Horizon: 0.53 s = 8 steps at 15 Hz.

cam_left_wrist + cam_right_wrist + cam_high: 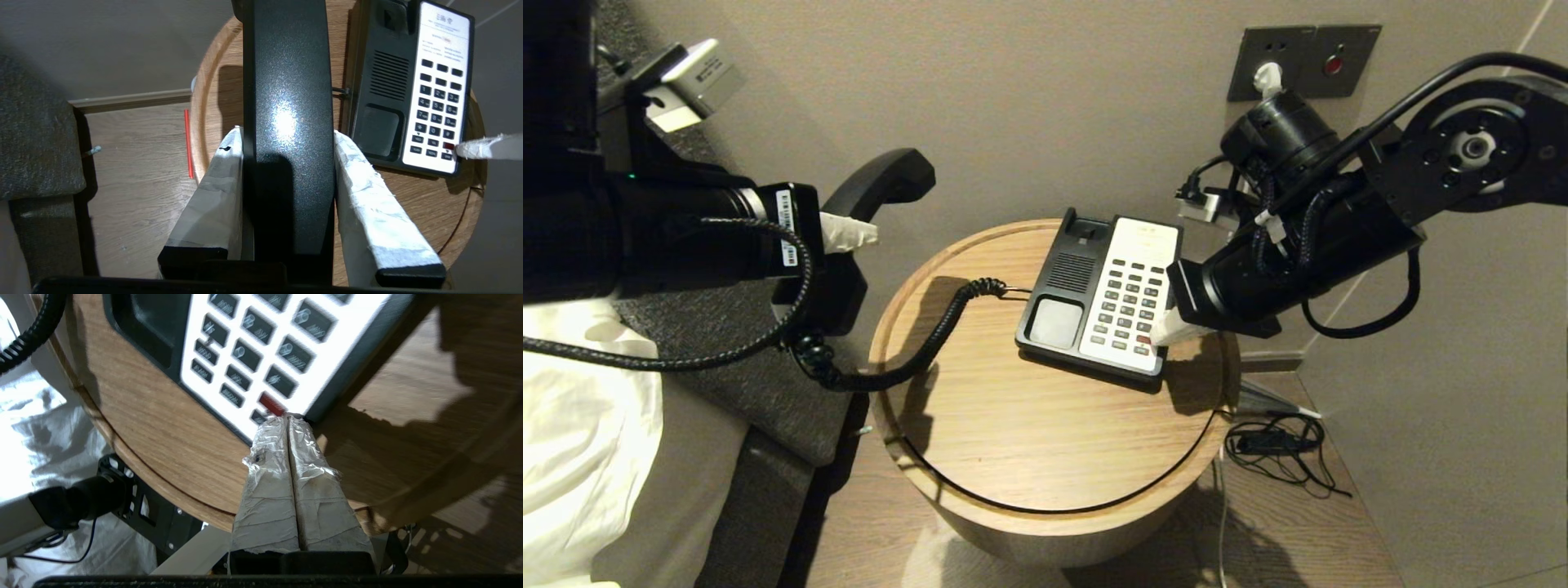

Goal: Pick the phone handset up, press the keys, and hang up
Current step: Dial the number

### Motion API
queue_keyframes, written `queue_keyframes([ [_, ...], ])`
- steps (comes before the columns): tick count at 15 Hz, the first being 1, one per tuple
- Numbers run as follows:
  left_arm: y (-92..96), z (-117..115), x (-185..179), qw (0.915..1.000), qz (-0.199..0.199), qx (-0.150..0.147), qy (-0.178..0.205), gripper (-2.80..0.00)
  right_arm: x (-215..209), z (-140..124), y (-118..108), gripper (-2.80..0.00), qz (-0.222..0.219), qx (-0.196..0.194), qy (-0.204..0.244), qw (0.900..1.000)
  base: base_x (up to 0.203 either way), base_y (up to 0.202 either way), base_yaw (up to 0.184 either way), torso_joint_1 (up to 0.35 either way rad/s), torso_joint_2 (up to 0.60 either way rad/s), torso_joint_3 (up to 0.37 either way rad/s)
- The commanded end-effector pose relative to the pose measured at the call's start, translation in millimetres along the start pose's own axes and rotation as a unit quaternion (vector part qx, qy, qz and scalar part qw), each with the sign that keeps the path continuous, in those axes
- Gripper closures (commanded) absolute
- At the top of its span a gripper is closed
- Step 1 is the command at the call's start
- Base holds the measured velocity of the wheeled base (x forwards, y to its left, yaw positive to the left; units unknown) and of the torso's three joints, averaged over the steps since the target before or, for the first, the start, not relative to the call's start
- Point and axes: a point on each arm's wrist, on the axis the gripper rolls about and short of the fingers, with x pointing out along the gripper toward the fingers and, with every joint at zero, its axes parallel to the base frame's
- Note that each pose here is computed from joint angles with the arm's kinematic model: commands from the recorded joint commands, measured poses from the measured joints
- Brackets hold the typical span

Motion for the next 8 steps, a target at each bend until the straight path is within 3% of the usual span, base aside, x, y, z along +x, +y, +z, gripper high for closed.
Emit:
queue_keyframes([
  [1, 2.8, -0.9, -1.1, 1.0000, 0.005, -0.003, 0.001, 0.00, 3.7, -1.9, 1.2, 0.00, 0.000, 0.000, 0.009, 1.000, 0.000, 0.000, 0.000, 0.000, 0.00, 0.000],
  [8, 8.6, -5.7, -3.2, 0.9998, 0.016, -0.006, 0.006, 0.00, 11.2, 0.7, 8.3, 0.00, 0.008, -0.008, 0.010, 1.000, 0.000, 0.000, 0.000, 0.000, 0.00, 0.000],
])
